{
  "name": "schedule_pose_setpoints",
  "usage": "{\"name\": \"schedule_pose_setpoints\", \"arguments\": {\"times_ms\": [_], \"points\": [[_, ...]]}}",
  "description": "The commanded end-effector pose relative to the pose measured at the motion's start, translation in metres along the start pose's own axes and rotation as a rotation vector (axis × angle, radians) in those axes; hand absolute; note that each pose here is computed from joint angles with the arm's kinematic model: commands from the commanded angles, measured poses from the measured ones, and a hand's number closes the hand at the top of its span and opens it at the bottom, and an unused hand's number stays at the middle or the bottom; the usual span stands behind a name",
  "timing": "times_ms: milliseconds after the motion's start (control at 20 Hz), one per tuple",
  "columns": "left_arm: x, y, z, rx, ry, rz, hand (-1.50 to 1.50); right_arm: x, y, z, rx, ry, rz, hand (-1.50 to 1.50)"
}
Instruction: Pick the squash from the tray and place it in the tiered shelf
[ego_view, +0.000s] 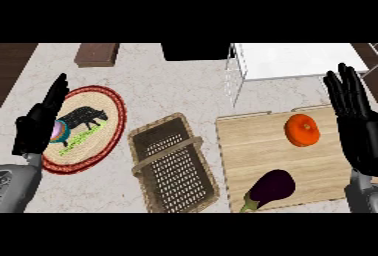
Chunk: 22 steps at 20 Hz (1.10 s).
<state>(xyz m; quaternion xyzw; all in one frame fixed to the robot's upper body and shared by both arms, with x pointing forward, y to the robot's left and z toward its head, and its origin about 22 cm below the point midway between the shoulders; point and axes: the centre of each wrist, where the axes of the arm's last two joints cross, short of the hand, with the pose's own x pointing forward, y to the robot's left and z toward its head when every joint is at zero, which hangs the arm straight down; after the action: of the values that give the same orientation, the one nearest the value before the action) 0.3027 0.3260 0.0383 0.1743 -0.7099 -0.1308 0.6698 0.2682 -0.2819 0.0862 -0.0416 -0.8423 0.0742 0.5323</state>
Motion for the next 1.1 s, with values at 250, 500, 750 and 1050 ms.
{"name": "schedule_pose_setpoints", "arguments": {"times_ms": [250,500,750,1050], "points": [[0.033,-0.039,-0.011,0.036,-0.066,0.232,0.0,0.004,0.048,-0.027,0.789,0.061,-0.24,1.5],[0.026,-0.066,0.009,0.016,0.019,0.299,0.0,-0.025,-0.015,-0.061,0.716,0.192,-0.424,-1.5],[0.032,-0.053,0.012,0.076,0.016,0.305,0.0,0.0,-0.071,-0.093,0.995,0.084,-0.428,-1.5],[0.039,-0.061,0.019,0.082,0.029,0.306,0.0,0.085,-0.098,-0.129,1.316,0.049,-0.059,-1.5]]}}
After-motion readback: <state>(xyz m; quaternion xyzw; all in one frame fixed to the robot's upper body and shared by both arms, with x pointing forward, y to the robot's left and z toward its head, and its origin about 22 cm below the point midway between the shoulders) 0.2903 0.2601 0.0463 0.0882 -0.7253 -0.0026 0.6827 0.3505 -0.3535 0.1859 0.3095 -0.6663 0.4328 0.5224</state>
